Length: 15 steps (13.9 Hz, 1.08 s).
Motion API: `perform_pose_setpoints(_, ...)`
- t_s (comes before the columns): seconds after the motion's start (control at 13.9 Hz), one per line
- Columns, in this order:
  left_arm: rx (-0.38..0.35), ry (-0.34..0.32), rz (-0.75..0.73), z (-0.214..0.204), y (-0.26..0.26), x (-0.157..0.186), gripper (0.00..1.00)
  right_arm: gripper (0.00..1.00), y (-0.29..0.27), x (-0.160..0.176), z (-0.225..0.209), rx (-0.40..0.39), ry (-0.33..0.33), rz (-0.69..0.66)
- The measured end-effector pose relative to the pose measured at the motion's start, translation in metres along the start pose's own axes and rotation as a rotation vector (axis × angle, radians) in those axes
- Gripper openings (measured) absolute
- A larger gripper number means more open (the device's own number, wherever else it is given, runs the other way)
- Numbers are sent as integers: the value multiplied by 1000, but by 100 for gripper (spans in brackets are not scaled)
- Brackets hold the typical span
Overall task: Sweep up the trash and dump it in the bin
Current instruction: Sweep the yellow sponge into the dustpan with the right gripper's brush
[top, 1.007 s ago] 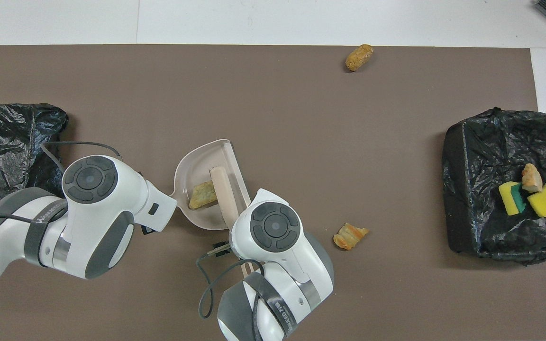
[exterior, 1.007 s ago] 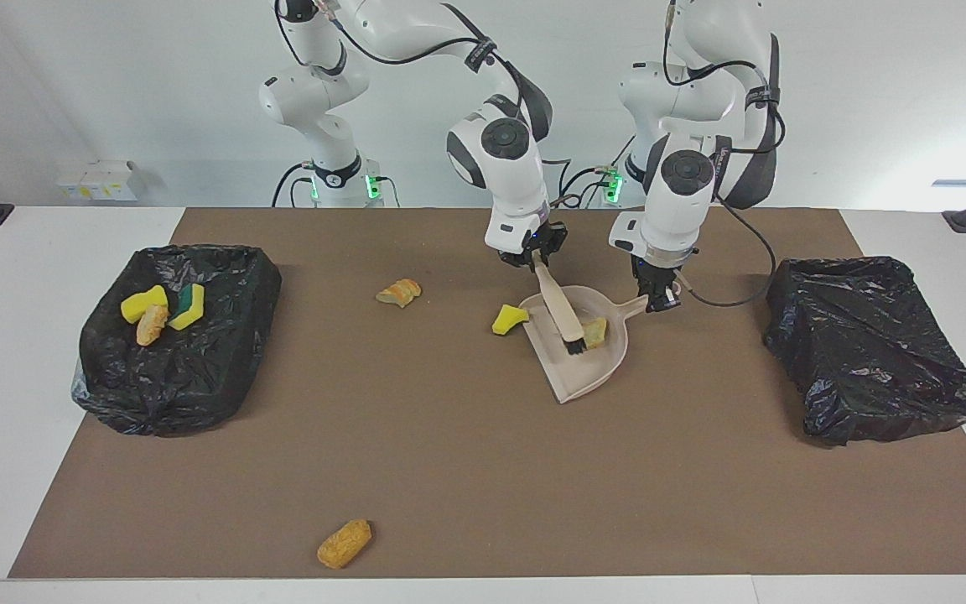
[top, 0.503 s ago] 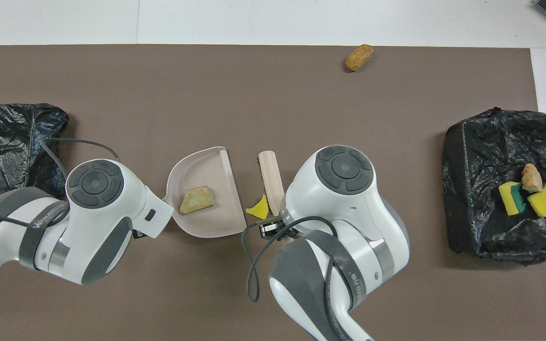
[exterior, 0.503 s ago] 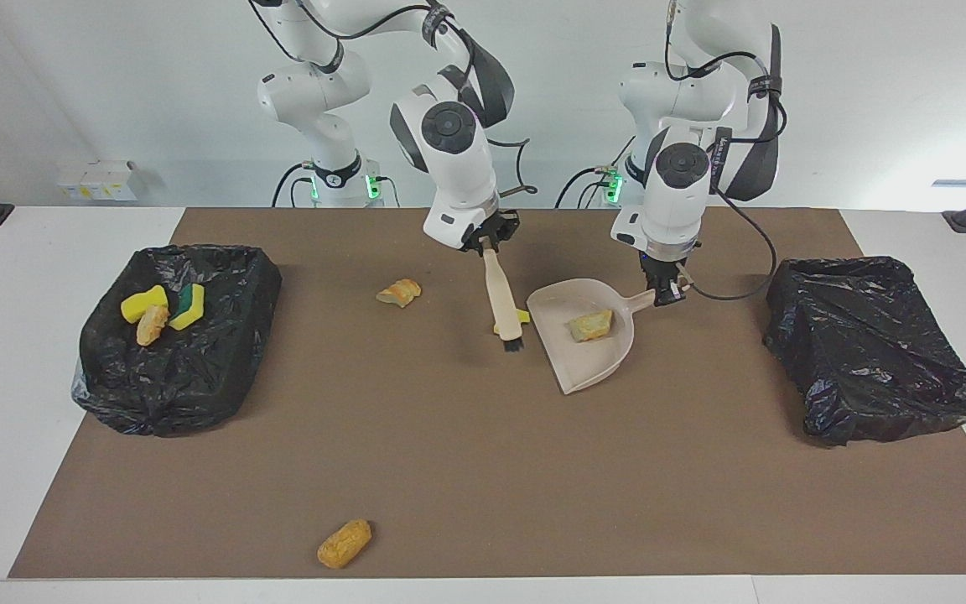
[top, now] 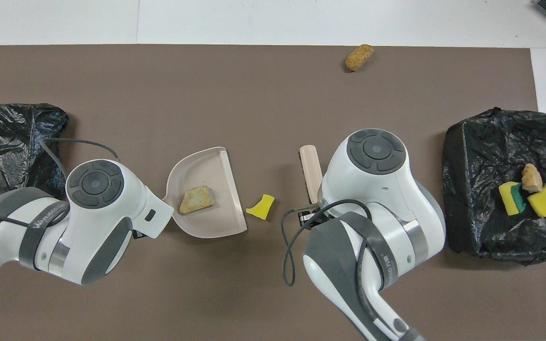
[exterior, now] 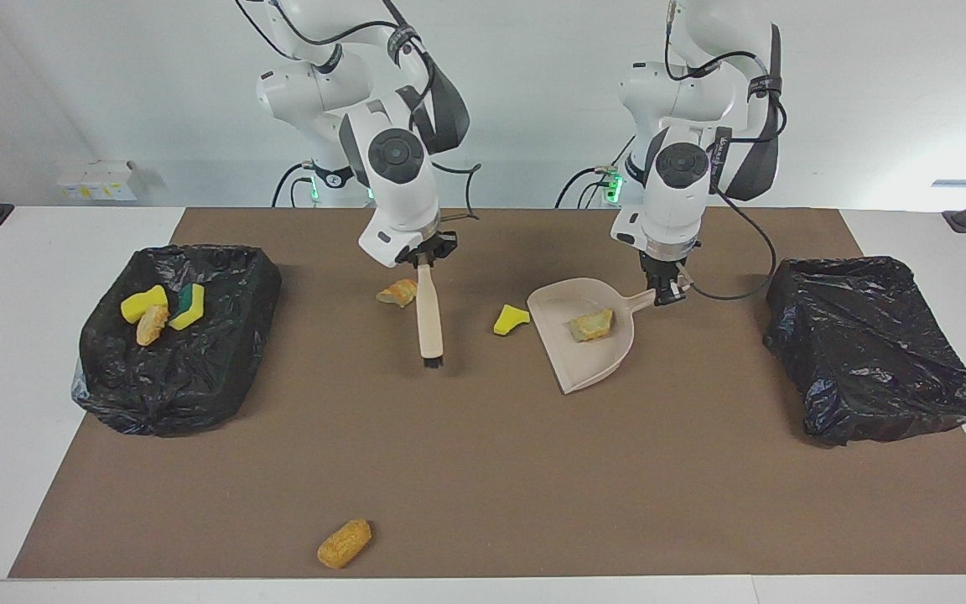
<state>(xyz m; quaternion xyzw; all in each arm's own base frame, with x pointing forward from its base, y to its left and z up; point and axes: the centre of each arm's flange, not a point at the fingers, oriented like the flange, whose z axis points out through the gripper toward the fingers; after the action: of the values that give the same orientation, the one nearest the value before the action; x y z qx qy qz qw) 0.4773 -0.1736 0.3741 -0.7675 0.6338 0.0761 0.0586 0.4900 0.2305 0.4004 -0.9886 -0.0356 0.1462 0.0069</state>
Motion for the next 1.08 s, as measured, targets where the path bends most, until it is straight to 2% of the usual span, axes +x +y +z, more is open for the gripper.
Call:
perform_pose_setpoints(0.22, 0, 0, 0, 0, 0, 0, 31, 26, 1, -16, 37, -1, 35, 1)
perform_pose_setpoints(0.5, 0, 0, 0, 0, 0, 0, 31, 26, -75, -32, 86, -5, 103, -9)
perform_pose_setpoints(0.65, 0, 0, 0, 0, 0, 0, 31, 26, -109, -38, 95, 24, 114, -27)
perform_pose_setpoints(0.79, 0, 0, 0, 0, 0, 0, 31, 26, -142, -43, 87, 110, 104, -25)
perform_pose_setpoints(0.93, 0, 0, 0, 0, 0, 0, 31, 26, -179, -43, 72, 249, 105, 2)
perform_pose_setpoints(1.08, 0, 0, -1, 0, 0, 0, 31, 26, -201, -38, 60, 318, 102, 13)
